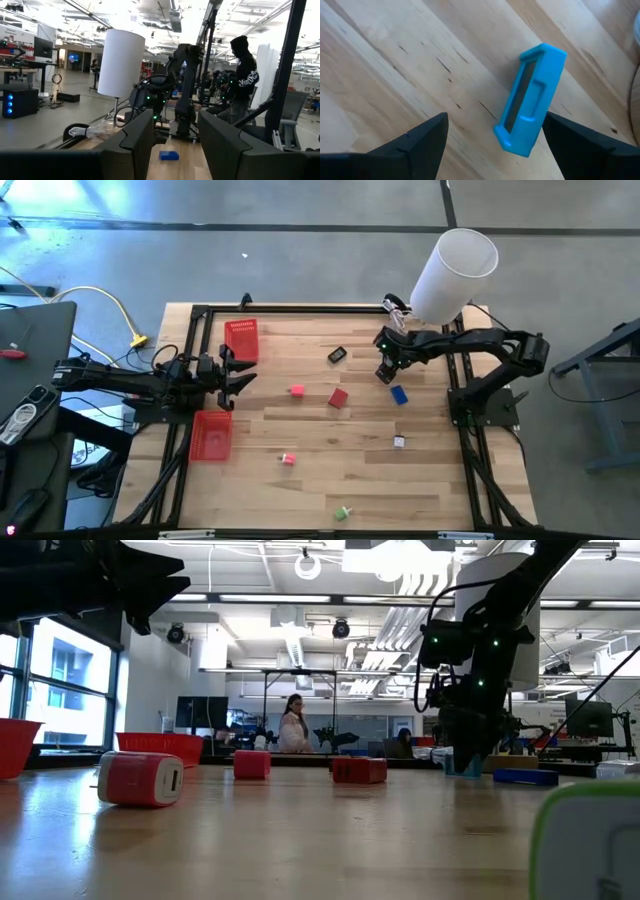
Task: Pick & Place Office items
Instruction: Put the light blue digital clock into the bottom red bin
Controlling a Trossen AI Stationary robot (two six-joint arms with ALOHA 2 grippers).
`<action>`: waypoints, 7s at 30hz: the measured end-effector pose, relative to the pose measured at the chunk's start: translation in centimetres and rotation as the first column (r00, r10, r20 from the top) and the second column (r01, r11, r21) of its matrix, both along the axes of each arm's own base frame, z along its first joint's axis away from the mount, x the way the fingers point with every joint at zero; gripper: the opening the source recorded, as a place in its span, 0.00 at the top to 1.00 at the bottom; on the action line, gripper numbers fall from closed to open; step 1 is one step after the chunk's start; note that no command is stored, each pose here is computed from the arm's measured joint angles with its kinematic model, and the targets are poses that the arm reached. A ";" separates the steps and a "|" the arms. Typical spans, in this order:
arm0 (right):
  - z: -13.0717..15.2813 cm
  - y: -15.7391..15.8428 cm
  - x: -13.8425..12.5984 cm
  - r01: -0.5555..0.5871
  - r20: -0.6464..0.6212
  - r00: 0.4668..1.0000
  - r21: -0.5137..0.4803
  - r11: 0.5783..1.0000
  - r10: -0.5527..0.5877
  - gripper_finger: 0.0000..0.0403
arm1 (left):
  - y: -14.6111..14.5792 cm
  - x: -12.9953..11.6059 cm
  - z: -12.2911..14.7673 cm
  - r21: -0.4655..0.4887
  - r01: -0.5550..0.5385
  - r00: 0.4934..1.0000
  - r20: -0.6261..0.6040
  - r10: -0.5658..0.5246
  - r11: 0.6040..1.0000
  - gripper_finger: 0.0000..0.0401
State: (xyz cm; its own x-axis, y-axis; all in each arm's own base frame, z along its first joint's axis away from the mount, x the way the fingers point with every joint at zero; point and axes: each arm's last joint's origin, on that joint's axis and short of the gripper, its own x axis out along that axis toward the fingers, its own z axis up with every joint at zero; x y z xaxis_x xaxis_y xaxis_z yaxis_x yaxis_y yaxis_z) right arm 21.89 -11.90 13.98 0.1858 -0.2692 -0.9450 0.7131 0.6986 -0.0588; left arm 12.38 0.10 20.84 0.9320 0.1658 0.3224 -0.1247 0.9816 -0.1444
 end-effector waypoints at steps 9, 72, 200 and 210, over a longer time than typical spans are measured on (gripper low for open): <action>0.0 0.0 0.0 0.007 -0.004 1.000 0.000 1.000 -0.007 0.23 | 0.0 0.0 0.0 -0.014 0.005 1.000 0.002 -0.005 1.000 0.63; 2.0 3.9 1.1 -0.063 0.081 0.995 -0.033 0.997 0.065 0.97 | 0.0 0.5 -0.8 -0.072 0.020 0.997 -0.071 -0.025 0.997 0.63; 6.9 10.2 2.8 0.014 0.356 0.918 -0.466 0.884 0.174 0.65 | 2.0 2.3 -2.5 -0.339 -0.085 0.992 -0.119 0.046 0.937 0.63; 8.4 13.4 4.0 -0.008 0.449 0.834 -0.571 0.821 0.320 0.65 | 3.6 7.8 0.0 -0.378 0.082 0.976 -0.157 -0.151 0.922 0.63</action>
State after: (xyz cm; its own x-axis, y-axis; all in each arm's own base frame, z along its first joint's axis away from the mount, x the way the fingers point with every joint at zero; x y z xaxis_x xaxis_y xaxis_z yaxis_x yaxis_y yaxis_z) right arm 25.85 1.47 22.39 0.6780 -0.6085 -0.4124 0.6218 0.7740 -0.1196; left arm 20.22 3.73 20.85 0.9882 0.1274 0.0851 -0.0708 0.8724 -0.4836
